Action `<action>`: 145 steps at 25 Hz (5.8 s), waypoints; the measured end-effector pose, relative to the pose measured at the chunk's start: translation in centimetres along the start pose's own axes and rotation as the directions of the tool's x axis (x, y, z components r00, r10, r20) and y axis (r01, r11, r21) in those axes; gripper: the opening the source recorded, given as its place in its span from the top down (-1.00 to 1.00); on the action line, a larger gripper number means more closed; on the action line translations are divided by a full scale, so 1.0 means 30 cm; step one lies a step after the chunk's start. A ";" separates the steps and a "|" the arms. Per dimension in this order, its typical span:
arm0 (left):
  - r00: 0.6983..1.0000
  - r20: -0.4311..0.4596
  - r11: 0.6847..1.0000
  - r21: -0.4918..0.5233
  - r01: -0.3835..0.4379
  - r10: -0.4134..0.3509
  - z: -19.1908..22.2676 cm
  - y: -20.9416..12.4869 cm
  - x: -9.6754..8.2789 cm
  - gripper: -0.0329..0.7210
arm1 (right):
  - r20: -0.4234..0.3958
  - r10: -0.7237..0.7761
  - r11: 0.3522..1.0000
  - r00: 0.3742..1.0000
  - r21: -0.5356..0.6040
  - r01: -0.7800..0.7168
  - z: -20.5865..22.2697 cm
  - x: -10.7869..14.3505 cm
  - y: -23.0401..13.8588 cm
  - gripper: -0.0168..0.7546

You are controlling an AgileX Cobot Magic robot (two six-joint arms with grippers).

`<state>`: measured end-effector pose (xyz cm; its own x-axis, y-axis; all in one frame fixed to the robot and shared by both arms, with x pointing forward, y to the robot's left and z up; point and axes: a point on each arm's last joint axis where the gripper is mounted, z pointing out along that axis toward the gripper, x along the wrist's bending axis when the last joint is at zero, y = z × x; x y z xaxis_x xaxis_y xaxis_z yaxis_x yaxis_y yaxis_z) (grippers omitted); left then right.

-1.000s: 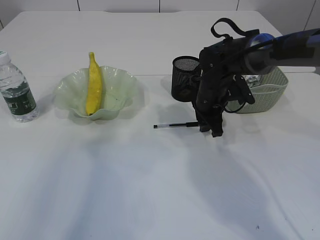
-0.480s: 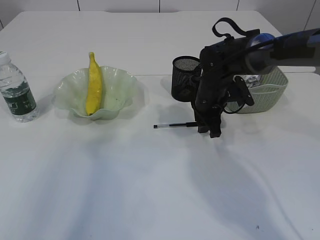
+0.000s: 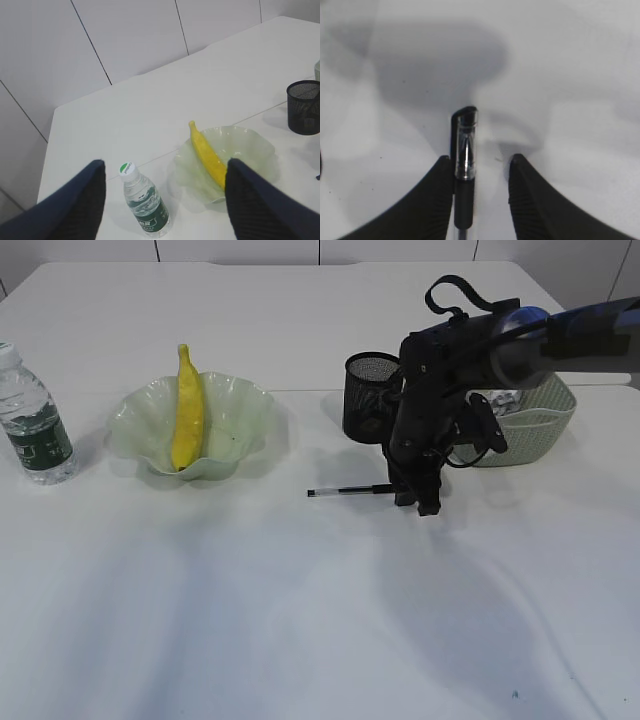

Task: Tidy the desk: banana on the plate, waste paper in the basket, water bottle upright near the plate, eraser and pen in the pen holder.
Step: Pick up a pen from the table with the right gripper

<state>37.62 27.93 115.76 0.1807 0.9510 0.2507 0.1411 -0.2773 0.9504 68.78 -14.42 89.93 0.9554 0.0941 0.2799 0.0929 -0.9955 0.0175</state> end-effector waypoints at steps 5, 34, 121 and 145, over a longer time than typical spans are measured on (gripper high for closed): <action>1.000 0.000 1.000 0.000 0.000 0.000 0.000 0.000 0.000 -0.49 | -0.028 -0.011 1.000 1.000 -0.007 0.011 0.000 0.009 0.002 0.22; 1.000 0.000 1.000 0.000 0.000 0.000 0.000 0.000 0.000 -0.49 | -0.109 -0.014 0.998 0.994 0.062 0.021 0.025 0.034 -0.019 0.22; 0.999 0.018 0.999 0.006 0.045 -0.045 0.000 -0.002 -0.006 -0.49 | 0.119 -0.082 0.996 0.990 0.032 0.079 -0.027 0.025 0.018 0.22; 0.999 0.019 0.999 0.008 0.046 -0.046 0.000 -0.002 -0.006 -0.49 | 0.147 -0.113 0.993 0.983 0.063 0.104 0.005 0.017 0.019 0.22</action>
<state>37.58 27.78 115.65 0.1923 0.9601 0.2029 0.1566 -0.2342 0.9595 69.37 -14.93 89.93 0.9696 0.2058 0.1321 0.2095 -0.9777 -0.0142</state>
